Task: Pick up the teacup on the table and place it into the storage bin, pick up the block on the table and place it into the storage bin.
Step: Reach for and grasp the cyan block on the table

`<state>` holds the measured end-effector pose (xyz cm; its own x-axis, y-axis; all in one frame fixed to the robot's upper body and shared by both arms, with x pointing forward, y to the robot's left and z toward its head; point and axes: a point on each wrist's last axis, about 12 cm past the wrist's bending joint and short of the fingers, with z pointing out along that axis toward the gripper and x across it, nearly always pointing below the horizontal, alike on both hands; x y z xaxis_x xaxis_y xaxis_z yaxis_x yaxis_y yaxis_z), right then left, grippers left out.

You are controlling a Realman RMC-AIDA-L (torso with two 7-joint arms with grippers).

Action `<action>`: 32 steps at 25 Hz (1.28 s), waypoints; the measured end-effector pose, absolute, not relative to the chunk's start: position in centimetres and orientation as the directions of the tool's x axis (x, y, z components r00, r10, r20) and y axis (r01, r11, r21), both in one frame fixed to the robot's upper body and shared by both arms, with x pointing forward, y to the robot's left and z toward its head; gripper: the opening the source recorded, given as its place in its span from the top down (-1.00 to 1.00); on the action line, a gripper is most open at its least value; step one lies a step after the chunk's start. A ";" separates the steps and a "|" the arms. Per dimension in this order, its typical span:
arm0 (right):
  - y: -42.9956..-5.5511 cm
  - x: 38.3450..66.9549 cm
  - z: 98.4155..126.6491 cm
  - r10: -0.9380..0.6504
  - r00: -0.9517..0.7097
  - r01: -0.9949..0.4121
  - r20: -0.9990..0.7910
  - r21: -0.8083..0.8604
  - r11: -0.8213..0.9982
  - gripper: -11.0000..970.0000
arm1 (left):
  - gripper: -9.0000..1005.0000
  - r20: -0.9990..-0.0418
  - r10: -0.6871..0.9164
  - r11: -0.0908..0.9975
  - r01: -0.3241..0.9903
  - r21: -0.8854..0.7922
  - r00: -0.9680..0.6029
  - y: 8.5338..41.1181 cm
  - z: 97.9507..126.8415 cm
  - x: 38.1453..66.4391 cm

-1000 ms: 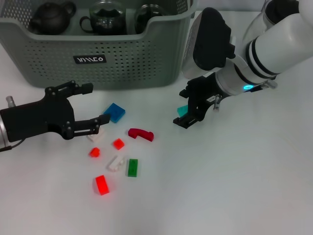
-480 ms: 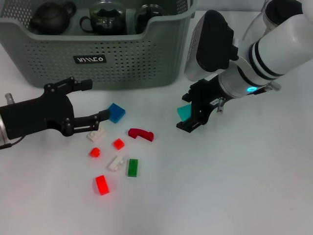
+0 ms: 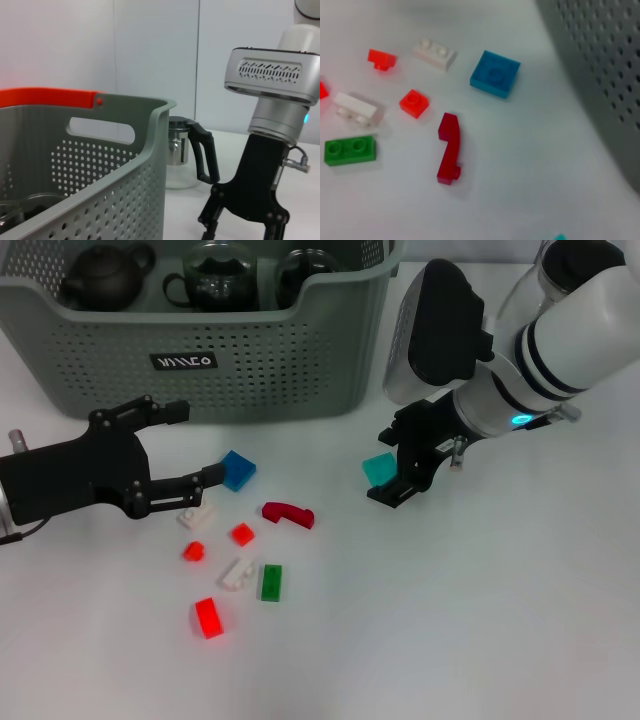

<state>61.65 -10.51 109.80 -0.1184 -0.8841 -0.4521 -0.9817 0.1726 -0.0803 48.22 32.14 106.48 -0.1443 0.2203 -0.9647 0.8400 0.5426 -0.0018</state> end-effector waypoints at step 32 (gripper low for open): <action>-10.8 61.9 109.1 -0.874 -0.132 -0.976 -0.468 -0.094 0.198 -0.73 | -0.70 -0.969 0.206 0.552 0.834 0.002 -0.134 32.4 106.8 48.3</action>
